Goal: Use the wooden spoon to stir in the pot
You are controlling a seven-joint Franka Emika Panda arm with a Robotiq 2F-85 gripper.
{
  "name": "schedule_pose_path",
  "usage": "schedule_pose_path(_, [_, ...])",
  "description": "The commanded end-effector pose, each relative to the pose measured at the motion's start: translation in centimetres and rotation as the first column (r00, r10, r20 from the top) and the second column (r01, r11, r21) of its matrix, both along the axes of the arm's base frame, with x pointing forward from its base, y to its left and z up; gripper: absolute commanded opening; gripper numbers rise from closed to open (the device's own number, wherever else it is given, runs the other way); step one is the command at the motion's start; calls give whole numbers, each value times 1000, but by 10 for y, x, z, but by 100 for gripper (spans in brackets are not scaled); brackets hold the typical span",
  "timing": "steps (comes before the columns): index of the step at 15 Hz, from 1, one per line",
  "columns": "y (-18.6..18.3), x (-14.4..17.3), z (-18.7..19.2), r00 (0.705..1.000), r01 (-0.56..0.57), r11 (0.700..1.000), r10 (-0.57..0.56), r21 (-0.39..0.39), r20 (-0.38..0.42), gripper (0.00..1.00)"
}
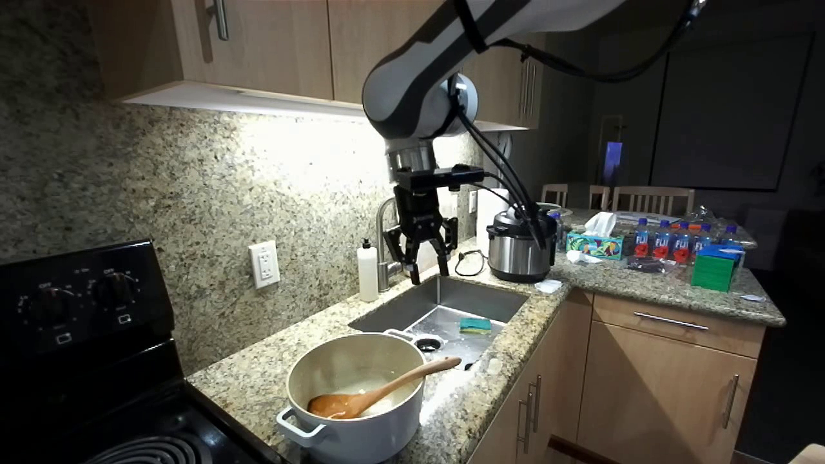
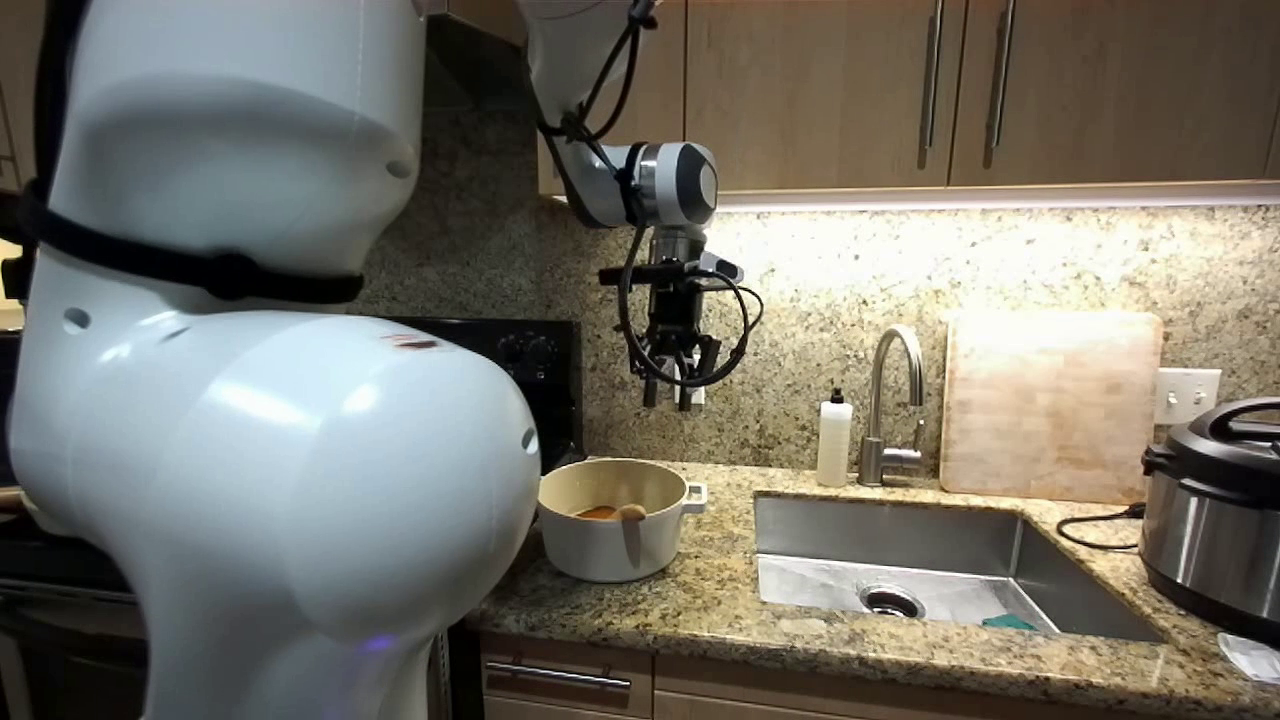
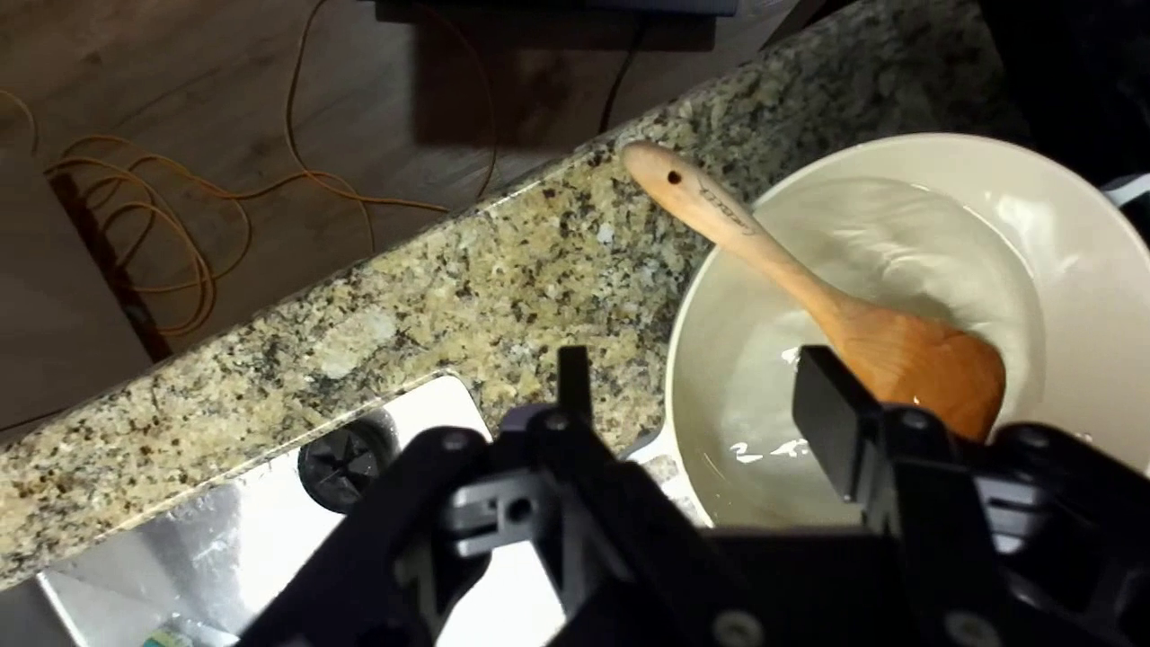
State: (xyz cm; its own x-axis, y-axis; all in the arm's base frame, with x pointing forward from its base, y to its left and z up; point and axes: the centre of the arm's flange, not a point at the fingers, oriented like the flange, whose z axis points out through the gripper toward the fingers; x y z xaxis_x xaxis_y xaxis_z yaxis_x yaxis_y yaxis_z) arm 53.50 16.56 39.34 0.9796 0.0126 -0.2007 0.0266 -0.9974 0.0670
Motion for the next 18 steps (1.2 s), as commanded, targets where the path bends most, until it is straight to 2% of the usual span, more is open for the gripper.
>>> schedule_pose_path(1, [1,-3,-5,1000,-13,1000,13,-12,8,66])
schedule_pose_path(4, [1,-8,-12,1000,-27,999,27,-25,12,85])
schedule_pose_path(7, [1,-8,-10,999,-27,999,27,-24,16,85])
schedule_pose_path(8, [1,-8,-9,999,-27,999,27,-24,17,96])
schedule_pose_path(10, [-1,-16,-17,998,-59,997,61,-51,25,100])
schedule_pose_path(13, [-7,-10,-37,989,-146,985,142,-88,-46,100])
schedule_pose_path(16, [-14,-8,-71,953,-296,948,285,-119,-101,100])
schedule_pose_path(18, [-16,-8,-93,918,-386,915,367,-122,-152,100])
